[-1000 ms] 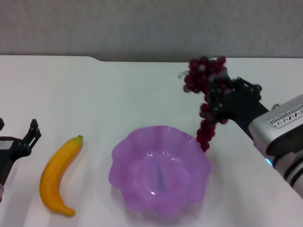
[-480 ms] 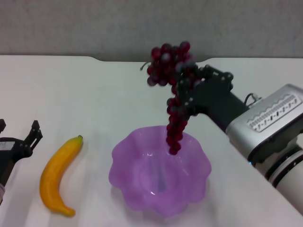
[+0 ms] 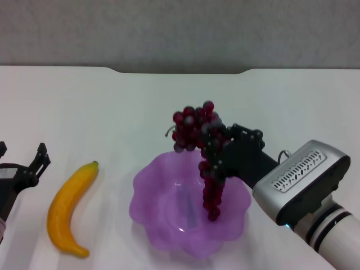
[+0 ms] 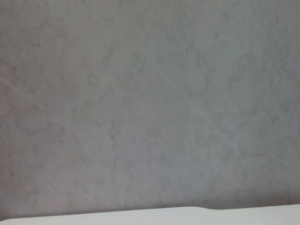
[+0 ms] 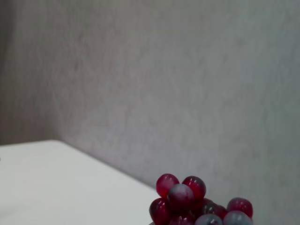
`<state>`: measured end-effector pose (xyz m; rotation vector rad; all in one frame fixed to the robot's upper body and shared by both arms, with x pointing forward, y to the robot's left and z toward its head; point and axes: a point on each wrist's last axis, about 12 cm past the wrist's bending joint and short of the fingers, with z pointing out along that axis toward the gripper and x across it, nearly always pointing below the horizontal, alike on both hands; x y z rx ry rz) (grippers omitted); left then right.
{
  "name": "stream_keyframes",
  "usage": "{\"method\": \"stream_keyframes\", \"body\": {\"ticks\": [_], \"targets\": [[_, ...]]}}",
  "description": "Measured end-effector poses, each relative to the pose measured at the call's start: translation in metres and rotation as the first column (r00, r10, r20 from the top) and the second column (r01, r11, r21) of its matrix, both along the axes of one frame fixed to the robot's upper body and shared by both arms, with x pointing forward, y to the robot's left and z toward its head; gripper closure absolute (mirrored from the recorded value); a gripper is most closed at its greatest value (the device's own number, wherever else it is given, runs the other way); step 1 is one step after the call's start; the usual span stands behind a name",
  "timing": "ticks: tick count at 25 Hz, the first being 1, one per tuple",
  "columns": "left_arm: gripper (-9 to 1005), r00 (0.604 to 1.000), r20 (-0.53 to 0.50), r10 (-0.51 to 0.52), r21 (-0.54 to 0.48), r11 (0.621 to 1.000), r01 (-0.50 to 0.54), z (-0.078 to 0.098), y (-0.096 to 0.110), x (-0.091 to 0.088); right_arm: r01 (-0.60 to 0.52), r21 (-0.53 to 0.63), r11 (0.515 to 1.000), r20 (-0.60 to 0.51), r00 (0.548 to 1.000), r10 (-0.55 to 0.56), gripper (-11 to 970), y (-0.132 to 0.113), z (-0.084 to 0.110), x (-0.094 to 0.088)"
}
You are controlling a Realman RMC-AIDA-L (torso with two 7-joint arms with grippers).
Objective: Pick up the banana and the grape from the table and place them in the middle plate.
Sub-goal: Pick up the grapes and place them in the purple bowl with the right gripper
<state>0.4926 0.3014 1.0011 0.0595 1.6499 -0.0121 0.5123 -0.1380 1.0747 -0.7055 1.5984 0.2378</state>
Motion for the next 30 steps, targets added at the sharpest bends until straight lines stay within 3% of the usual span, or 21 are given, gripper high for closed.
{"method": "stream_keyframes", "body": {"ticks": [14, 18, 23, 28, 30], "targets": [[103, 1.000, 0.007, -0.014, -0.004, 1.000, 0.014, 0.002, -0.004, 0.004, -0.017, -0.067, 0.998, -0.163, 0.987, 0.005, 655, -0.014, -0.052, 0.005], [103, 1.000, 0.003, -0.015, -0.005, 1.000, 0.015, 0.002, -0.004, 0.005, -0.040, -0.063, 0.997, -0.177, 0.984, 0.029, 658, -0.012, -0.056, 0.007], [103, 1.000, -0.005, -0.020, -0.004, 1.000, 0.020, 0.002, -0.006, 0.007, -0.059, -0.055, 0.997, -0.106, 0.993, 0.053, 663, -0.015, -0.056, 0.004], [103, 1.000, -0.006, -0.020, -0.004, 1.000, 0.020, 0.001, -0.006, 0.007, -0.059, -0.051, 0.997, -0.087, 0.995, 0.054, 596, -0.016, -0.056, 0.003], [103, 1.000, -0.006, -0.020, -0.004, 1.000, 0.020, 0.001, -0.006, 0.007, -0.060, -0.053, 0.997, -0.080, 0.995, 0.056, 522, -0.017, -0.057, 0.002]]}}
